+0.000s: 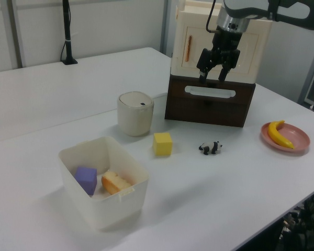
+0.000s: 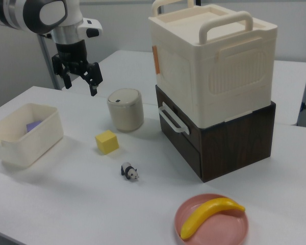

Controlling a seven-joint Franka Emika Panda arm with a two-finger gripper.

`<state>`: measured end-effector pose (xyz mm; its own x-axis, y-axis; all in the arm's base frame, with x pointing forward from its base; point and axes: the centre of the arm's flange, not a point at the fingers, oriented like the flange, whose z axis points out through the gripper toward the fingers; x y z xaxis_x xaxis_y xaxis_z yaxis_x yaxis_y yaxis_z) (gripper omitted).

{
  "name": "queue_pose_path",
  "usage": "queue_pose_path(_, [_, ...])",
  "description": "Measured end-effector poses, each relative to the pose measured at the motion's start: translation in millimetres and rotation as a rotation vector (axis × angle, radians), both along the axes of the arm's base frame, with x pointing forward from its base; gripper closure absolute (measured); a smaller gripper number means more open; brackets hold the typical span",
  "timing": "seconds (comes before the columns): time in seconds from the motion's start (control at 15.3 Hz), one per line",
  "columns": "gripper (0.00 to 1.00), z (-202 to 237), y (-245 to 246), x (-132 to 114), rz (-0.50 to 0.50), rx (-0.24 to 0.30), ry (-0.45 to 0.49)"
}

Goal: Slide the drawer open
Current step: 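Move the open gripper down toward the dark cabinet's drawer handle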

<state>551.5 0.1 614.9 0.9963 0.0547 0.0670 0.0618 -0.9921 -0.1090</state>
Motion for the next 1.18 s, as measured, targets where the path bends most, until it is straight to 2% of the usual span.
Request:
queue_pose_path(0.46, [0.00, -2, -10, 2, -0.020, 0.000, -0.001])
queue_pose_path(0.65, [0.00, -5, -15, 7, -0.094, -0.003, -0.010])
queue_pose_path(0.98, [0.00, -17, -26, 17, -0.096, -0.108, -0.016])
queue_pose_path(1.18, [0.00, -28, -30, 33, -0.012, -0.157, -0.070])
